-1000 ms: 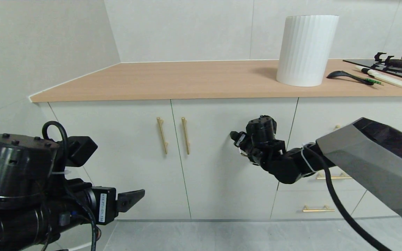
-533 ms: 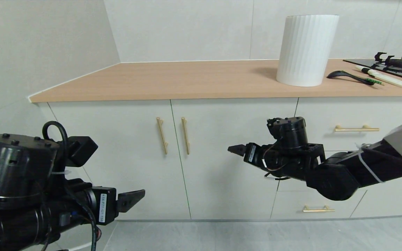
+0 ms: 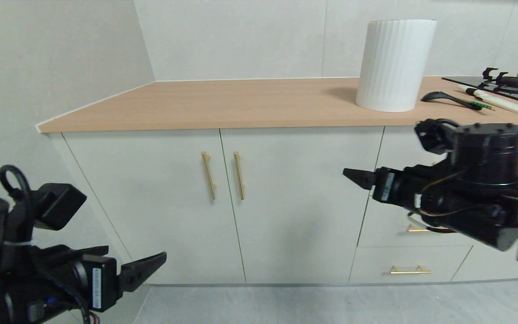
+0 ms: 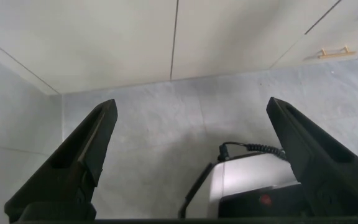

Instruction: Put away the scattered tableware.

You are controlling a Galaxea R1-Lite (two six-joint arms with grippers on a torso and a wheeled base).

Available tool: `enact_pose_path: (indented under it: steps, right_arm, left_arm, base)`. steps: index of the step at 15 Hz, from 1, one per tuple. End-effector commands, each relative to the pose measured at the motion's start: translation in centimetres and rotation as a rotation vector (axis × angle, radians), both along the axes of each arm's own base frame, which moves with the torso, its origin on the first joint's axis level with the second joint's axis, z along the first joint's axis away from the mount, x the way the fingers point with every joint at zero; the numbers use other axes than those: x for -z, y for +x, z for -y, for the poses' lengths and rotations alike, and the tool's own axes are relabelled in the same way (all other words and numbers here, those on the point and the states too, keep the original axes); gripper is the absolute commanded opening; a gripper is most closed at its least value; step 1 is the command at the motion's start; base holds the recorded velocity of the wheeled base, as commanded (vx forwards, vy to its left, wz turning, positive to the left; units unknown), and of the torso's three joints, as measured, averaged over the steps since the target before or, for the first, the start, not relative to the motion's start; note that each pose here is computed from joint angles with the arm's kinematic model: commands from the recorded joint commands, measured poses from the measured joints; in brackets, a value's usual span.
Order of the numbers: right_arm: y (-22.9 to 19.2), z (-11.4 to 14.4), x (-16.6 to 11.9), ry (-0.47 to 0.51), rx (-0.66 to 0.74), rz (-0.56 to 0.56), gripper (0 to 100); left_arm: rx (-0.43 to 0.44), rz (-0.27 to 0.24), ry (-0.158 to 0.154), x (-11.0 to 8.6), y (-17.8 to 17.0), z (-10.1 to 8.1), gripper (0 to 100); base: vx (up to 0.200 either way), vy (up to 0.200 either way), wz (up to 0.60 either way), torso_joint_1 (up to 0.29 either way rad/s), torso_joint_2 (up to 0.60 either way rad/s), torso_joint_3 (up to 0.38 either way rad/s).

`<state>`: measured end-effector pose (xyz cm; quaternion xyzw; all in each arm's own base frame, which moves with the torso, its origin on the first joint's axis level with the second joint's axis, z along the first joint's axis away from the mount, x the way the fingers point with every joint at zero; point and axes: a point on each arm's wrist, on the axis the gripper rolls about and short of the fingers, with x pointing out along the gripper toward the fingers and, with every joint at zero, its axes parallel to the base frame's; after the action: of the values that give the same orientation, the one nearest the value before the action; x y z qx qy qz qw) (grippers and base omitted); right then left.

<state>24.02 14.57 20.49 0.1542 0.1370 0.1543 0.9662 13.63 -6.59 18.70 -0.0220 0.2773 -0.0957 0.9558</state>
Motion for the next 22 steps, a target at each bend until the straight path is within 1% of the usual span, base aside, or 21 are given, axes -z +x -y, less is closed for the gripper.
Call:
enact_pose_path:
  steps: [1, 3, 4, 5, 6, 7, 8, 9, 10, 13, 14, 16, 17, 18, 19, 20, 21, 22]
  right_arm:
    - [-7.8, 6.1, -2.9, -0.053, 0.123, 0.187, 100]
    - [-12.8, 9.6, -3.8, -0.078, 0.179, 0.330, 100]
    - [-15.2, 11.1, -4.0, -0.095, 0.208, 0.397, 100]
    - [-17.1, 12.3, -4.0, -0.126, 0.252, 0.453, 100]
    - [-18.6, 13.3, -3.8, -0.165, 0.307, 0.483, 100]
    - [-20.3, 14.1, -3.6, -0.201, 0.365, 0.512, 100]
    - [-22.6, 14.9, -3.4, -0.207, 0.413, 0.558, 100]
    - [-24.0, 15.2, -3.2, -0.209, 0.446, 0.591, 100]
    - [-25.8, 15.6, -2.7, -0.237, 0.495, 0.634, 100]
    - [-29.7, 16.0, -0.5, -0.319, 0.545, 0.677, 100]
    - [-30.5, 16.1, 0.4, -0.347, 0.556, 0.675, 100]
    - [-30.5, 16.0, 0.2, -0.345, 0.591, 0.679, 100]
    - [-30.8, 15.7, 0.2, -0.350, 0.650, 0.689, 100]
    - [-31.2, 15.5, 0.6, -0.359, 0.679, 0.700, 100]
    - [-31.5, 15.2, 1.4, -0.373, 0.704, 0.696, 100]
    - [-31.7, 15.2, 2.1, -0.377, 0.709, 0.687, 100]
    - [-31.5, 15.2, 2.4, -0.377, 0.708, 0.678, 100]
    - [-30.3, 15.2, 4.0, -0.356, 0.682, 0.613, 100]
  left_arm:
    - [0.002, 0.108, -0.023, -0.4, -3.3, -1.9, 100]
    - [-0.030, 0.234, -0.036, -1.0, -6.1, -3.8, 100]
    - [-0.052, 0.303, -0.032, -0.9, -7.8, -4.7, 100]
    - [-0.067, 0.375, -0.011, -0.9, -9.4, -5.5, 100]
    - [-0.085, 0.434, 0.010, -0.7, -10.7, -6.1, 100]
    - [-0.101, 0.493, 0.037, -0.5, -11.9, -6.5, 100]
    - [-0.112, 0.569, 0.067, -0.1, -13.6, -7.1, 100]
    - [-0.127, 0.599, 0.079, 0.2, -14.4, -7.3, 100]
    - [-0.162, 0.629, 0.085, 0.7, -15.4, -7.5, 100]
    - [-0.199, 0.680, 0.083, 2.0, -17.8, -7.8, 100]
    - [-0.210, 0.695, 0.085, 2.5, -18.5, -7.7, 100]
    - [-0.259, 0.689, 0.093, 2.6, -18.5, -7.6, 100]
    - [-0.304, 0.689, 0.106, 2.5, -18.6, -7.6, 100]
    - [-0.334, 0.697, 0.117, 2.5, -18.7, -7.5, 100]
    - [-0.360, 0.727, 0.144, 2.8, -19.3, -7.2, 100]
    - [-0.340, 0.753, 0.172, 3.5, -19.9, -7.0, 100]
    - [-0.334, 0.745, 0.174, 3.7, -19.8, -7.0, 100]
    - [-0.327, 0.719, 0.174, 4.3, -19.4, -6.9, 100]
  base:
    - [0.000, 0.000, 0.00, 0.000, 0.00, 0.000]
    - [0.000, 0.000, 0.00, 0.000, 0.00, 0.000]
    - [0.000, 0.000, 0.00, 0.000, 0.00, 0.000]
    - [0.000, 0.000, 0.00, 0.000, 0.00, 0.000]
    - [0.000, 0.000, 0.00, 0.000, 0.00, 0.000]
    - [0.000, 0.000, 0.00, 0.000, 0.00, 0.000]
    - [0.000, 0.000, 0.00, 0.000, 0.00, 0.000]
    - [0.000, 0.000, 0.00, 0.000, 0.00, 0.000]
    - [0.000, 0.000, 0.00, 0.000, 0.00, 0.000]
    - [0.000, 0.000, 0.00, 0.000, 0.00, 0.000]
    - [0.000, 0.000, 0.00, 0.000, 0.00, 0.000]
    - [0.000, 0.000, 0.00, 0.000, 0.00, 0.000]
    - [0.000, 0.000, 0.00, 0.000, 0.00, 0.000]
    - [0.000, 0.000, 0.00, 0.000, 0.00, 0.000]
    - [0.000, 0.000, 0.00, 0.000, 0.00, 0.000]
    - [0.000, 0.000, 0.00, 0.000, 0.00, 0.000]
    - [0.000, 0.000, 0.00, 0.000, 0.00, 0.000]
    - [0.000, 0.000, 0.00, 0.000, 0.00, 0.000]
